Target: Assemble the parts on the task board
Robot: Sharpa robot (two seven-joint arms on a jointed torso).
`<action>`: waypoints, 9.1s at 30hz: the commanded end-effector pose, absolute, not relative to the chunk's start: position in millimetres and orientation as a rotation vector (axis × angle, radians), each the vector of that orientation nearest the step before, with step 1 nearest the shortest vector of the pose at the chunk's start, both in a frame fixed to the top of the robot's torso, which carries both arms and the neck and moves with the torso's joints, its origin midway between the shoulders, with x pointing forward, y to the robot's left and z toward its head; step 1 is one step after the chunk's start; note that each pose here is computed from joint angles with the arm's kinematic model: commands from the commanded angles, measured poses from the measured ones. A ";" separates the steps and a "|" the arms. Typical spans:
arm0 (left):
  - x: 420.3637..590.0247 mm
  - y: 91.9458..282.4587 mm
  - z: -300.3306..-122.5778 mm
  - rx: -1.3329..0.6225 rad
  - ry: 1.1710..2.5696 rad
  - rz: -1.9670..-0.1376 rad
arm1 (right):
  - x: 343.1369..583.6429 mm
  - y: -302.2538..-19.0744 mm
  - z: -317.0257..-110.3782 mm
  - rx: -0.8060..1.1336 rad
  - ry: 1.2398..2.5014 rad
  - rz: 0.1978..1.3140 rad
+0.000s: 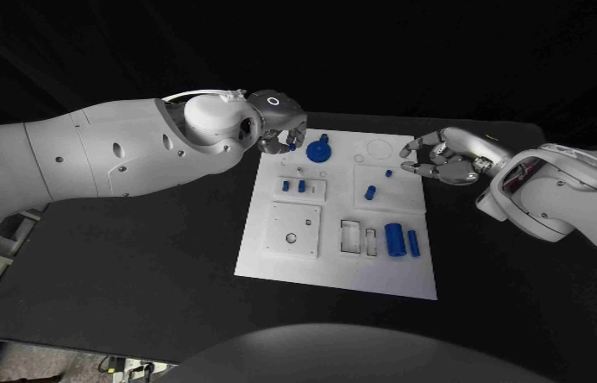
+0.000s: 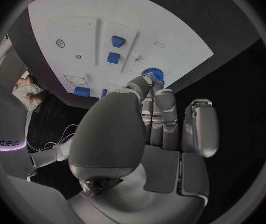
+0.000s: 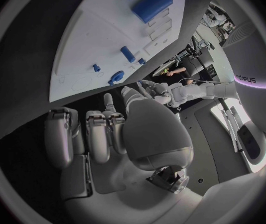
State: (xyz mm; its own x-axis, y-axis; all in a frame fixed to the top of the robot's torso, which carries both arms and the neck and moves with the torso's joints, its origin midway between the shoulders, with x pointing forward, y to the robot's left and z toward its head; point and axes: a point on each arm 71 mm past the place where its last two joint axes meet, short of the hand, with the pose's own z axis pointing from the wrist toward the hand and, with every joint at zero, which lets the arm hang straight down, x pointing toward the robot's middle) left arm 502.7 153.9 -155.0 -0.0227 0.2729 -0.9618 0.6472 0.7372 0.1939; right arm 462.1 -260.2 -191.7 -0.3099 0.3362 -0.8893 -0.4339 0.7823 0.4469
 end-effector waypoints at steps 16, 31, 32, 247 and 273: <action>501.8 157.0 -175.0 0.722 1.664 -0.368 | 461.7 -258.1 -195.9 -0.087 1.751 0.764; 501.6 148.5 -189.5 0.718 1.682 -0.384 | 462.2 -256.2 -196.6 -0.091 1.751 0.769; 501.5 148.0 -190.1 0.717 1.682 -0.385 | 462.4 -256.2 -196.7 -0.091 1.751 0.769; 478.3 224.4 -125.4 0.230 1.244 -0.712 | 489.6 -206.9 -217.6 -0.429 1.791 0.451; 475.7 225.4 -126.1 0.229 1.260 -0.713 | 493.8 -204.5 -221.9 -0.424 1.787 0.464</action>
